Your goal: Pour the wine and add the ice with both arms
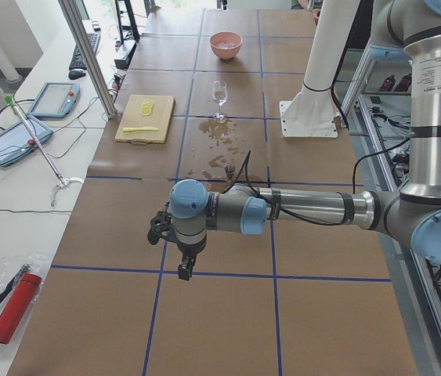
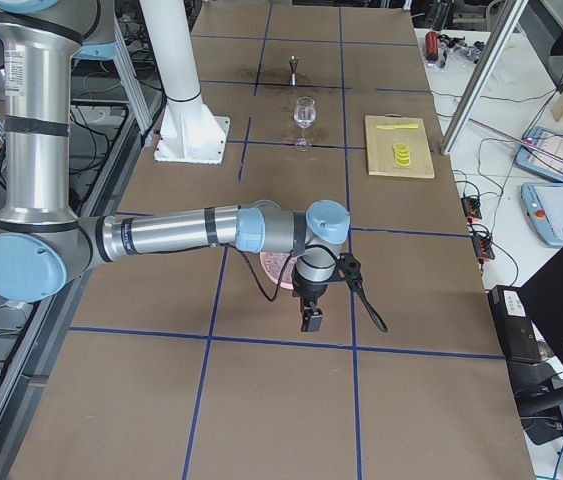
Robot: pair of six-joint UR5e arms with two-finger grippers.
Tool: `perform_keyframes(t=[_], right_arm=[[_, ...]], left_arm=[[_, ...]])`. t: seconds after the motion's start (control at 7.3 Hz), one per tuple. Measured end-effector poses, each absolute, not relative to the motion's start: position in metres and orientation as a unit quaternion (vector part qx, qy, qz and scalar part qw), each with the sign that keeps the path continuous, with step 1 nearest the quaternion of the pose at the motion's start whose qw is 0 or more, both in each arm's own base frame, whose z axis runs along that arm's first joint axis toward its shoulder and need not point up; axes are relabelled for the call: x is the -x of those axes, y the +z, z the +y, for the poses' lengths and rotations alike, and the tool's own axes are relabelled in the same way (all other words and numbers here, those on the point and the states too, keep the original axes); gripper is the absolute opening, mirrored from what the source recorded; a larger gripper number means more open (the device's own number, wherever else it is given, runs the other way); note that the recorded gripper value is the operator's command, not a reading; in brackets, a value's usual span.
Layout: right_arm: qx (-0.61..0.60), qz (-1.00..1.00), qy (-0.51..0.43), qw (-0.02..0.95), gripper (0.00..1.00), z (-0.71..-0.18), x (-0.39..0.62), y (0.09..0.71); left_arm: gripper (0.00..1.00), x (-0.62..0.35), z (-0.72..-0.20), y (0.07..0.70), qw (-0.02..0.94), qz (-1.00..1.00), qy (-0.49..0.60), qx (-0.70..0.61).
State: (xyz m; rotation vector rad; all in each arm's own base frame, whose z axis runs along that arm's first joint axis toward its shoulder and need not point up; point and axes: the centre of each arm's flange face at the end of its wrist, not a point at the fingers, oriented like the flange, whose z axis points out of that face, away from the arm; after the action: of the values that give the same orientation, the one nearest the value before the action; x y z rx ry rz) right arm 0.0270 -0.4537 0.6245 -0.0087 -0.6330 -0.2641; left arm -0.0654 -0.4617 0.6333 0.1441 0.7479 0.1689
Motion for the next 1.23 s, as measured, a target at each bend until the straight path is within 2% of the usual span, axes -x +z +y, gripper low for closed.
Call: perform_keyframes(t=[1.23], right_arm=[[-0.002, -0.321, -0.124, 0.939, 1.00, -0.4456, -0.0325, 0.6414]], left_arm=[[1.00, 0.0653, -0.4536, 0.6403, 0.927, 0.368, 0.065, -0.026]])
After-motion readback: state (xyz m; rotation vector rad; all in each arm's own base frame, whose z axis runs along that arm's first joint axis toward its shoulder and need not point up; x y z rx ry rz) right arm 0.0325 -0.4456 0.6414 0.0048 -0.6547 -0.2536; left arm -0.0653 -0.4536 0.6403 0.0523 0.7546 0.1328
